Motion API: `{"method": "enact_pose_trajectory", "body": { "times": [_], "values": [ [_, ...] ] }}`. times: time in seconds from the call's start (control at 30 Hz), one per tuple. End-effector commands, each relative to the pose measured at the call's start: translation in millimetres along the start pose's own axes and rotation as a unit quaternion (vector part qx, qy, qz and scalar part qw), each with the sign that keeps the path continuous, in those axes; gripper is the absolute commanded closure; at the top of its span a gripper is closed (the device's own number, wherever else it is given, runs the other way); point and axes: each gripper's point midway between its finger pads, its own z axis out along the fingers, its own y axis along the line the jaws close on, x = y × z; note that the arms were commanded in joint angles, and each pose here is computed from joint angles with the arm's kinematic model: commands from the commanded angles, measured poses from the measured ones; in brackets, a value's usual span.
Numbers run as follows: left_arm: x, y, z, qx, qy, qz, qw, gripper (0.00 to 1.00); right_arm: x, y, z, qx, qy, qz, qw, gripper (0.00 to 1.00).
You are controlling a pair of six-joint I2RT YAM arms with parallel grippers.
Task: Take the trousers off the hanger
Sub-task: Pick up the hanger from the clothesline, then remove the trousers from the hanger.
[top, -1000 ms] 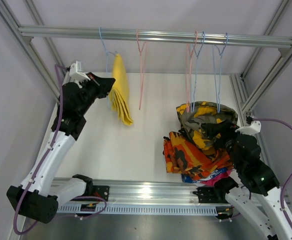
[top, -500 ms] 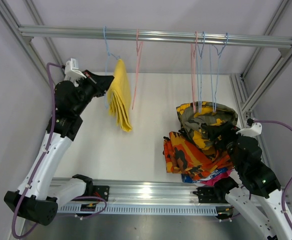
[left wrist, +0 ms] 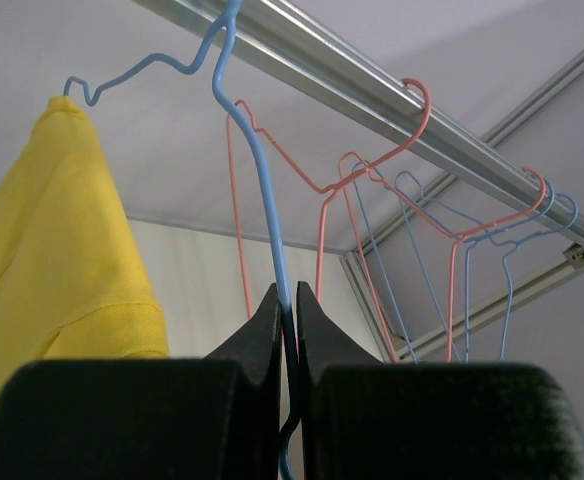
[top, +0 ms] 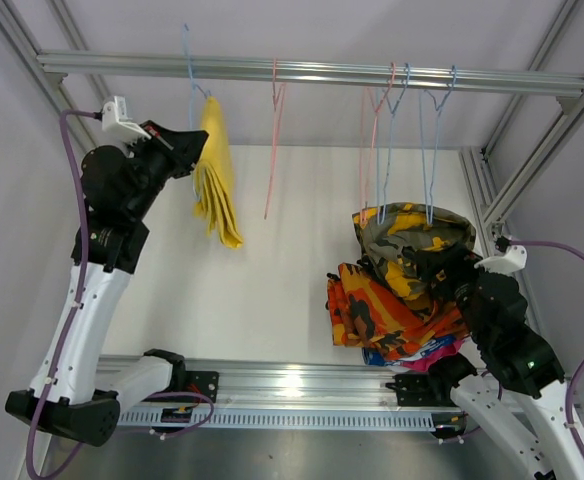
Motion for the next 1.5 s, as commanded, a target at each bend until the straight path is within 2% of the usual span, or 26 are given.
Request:
{"method": "enact_pose_trajectory", "body": {
  "times": [0.0, 0.3, 0.4, 0.6, 1.0, 1.17, 1.33, 1.4, 1.43, 1.47],
  "values": [
    [-88.4, -66.2, -26.7, 0.097, -0.137, 0.049, 0.985, 0.99, -24.0, 11.0, -6.5, -0.013, -0.031, -0.005, 0.999, 0.15],
    [-79.8, -69.6, -64.0, 0.102, -0.132, 0.048, 0.985, 0.99, -57.1, 22.0, -21.0, -0.026, -0.072, -0.022, 0.997, 0.04],
    [-63.8, -63.9, -76.6, 0.105, -0.121, 0.046, 0.986, 1.00, -65.5, 24.8, -24.9, -0.026, -0.079, -0.026, 0.996, 0.01],
    [-37.3, -51.3, -98.3, 0.106, -0.110, 0.046, 0.987, 0.99, -92.8, 35.3, -39.9, -0.041, -0.114, -0.030, 0.992, 0.00],
    [39.3, -15.3, -112.2, 0.097, -0.043, 0.012, 0.994, 0.99, -95.2, 77.5, -38.7, -0.123, -0.090, -0.039, 0.988, 0.00],
    [69.7, 0.0, -106.9, 0.066, -0.010, 0.020, 0.998, 0.99, -106.7, 109.8, -29.5, -0.162, -0.085, -0.074, 0.980, 0.01],
    [87.6, 17.2, -93.8, 0.013, 0.007, 0.045, 0.999, 0.99, -109.4, 160.1, -6.8, -0.220, -0.060, -0.107, 0.968, 0.00],
    [93.9, 25.2, -89.8, -0.013, 0.012, 0.052, 0.998, 0.99, -118.0, 178.0, -8.0, -0.235, -0.067, -0.126, 0.962, 0.00],
    [100.3, 29.3, -85.5, -0.023, 0.020, 0.056, 0.998, 0.99, -105.0, 192.8, -4.1, -0.249, -0.048, -0.144, 0.957, 0.00],
    [102.2, 33.0, -83.7, -0.034, 0.019, 0.058, 0.998, 0.99, -109.2, 205.1, -8.7, -0.259, -0.055, -0.153, 0.952, 0.00]
  ]
}}
